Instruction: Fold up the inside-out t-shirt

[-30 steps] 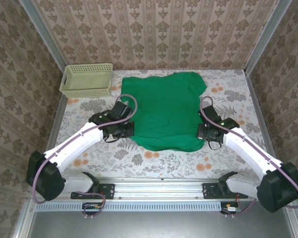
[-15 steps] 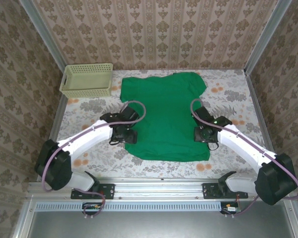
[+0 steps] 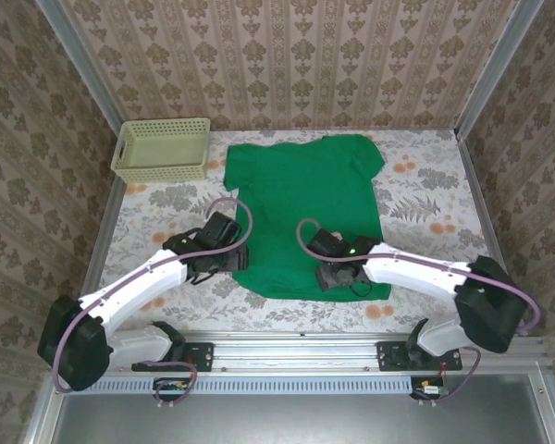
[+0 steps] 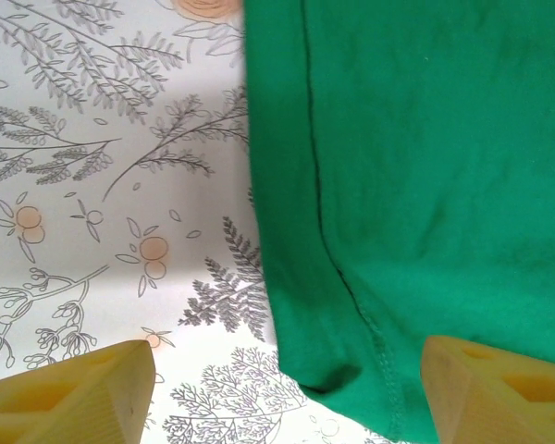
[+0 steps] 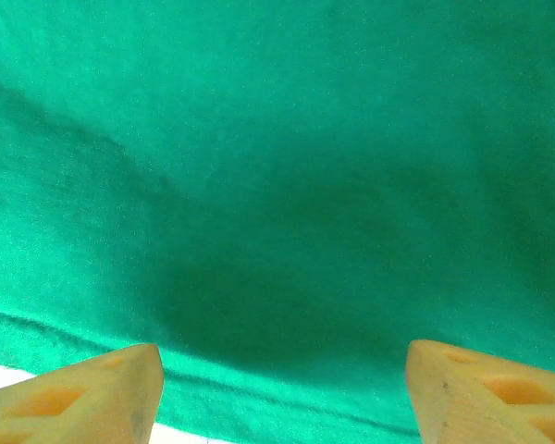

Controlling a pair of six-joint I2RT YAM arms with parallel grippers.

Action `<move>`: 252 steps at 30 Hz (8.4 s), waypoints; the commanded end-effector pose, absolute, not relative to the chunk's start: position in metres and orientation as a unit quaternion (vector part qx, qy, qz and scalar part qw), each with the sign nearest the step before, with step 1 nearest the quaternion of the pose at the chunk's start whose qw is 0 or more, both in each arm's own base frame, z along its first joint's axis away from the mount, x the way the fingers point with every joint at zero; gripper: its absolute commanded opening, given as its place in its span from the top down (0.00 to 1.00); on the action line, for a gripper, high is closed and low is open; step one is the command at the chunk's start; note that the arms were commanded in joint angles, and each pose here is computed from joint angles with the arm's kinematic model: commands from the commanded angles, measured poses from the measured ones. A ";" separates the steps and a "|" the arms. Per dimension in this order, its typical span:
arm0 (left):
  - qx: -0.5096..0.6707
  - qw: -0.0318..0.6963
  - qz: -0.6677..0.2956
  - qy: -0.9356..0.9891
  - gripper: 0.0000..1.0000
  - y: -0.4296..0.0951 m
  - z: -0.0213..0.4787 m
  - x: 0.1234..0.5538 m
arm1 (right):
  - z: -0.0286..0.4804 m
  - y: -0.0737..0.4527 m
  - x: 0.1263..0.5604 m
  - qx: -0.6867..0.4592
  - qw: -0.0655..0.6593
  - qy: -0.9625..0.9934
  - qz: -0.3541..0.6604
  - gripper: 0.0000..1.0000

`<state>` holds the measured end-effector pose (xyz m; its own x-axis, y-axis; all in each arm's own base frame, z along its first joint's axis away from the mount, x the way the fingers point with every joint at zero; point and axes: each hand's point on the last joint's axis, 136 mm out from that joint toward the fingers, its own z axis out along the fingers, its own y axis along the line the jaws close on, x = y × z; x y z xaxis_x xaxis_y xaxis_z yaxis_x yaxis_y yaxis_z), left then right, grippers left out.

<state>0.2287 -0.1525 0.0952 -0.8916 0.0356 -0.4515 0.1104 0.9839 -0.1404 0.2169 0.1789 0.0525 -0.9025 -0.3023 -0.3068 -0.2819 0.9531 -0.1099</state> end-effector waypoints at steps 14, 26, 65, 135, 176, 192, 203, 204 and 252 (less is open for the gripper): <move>0.019 0.238 -0.160 0.958 0.22 -0.162 0.092 0.232 | 0.037 0.186 0.231 -0.176 0.161 0.968 -0.075 0.86; 0.191 0.308 -0.212 0.908 0.18 -0.251 0.127 0.225 | 0.107 0.183 0.238 -0.154 0.232 0.960 -0.006 1.00; 0.268 0.323 -0.254 0.871 1.00 -0.363 0.134 0.244 | 0.139 0.169 0.252 -0.037 0.304 0.941 0.145 0.77; 0.313 0.437 -0.437 0.721 1.00 -0.343 0.430 0.198 | 0.038 0.212 0.446 0.067 0.418 0.902 0.080 0.24; 0.218 0.520 -0.319 0.761 1.00 -0.304 0.457 0.245 | 0.024 0.244 0.447 0.019 0.325 0.945 -0.037 0.89; -0.053 0.367 -0.111 0.922 1.00 -0.129 0.270 0.396 | 0.107 0.275 0.340 -0.106 0.419 0.883 0.184 1.00; -0.075 0.202 0.021 0.976 1.00 -0.100 0.134 0.409 | 0.145 0.282 0.288 -0.164 0.425 0.841 0.292 1.00; -0.067 0.191 0.024 0.979 1.00 -0.103 0.126 0.407 | 0.145 0.279 0.288 -0.159 0.428 0.841 0.290 1.00; 0.014 0.114 -0.143 0.983 1.00 -0.241 0.038 0.367 | 0.136 0.300 0.266 -0.156 0.412 0.831 0.339 1.00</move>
<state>0.3974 -0.2741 0.0782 -0.9239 -0.0498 -0.3794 0.1301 0.8916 -0.4338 0.2692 0.3033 0.1034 -0.6524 -0.0269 -0.7574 -0.5210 0.7417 0.4224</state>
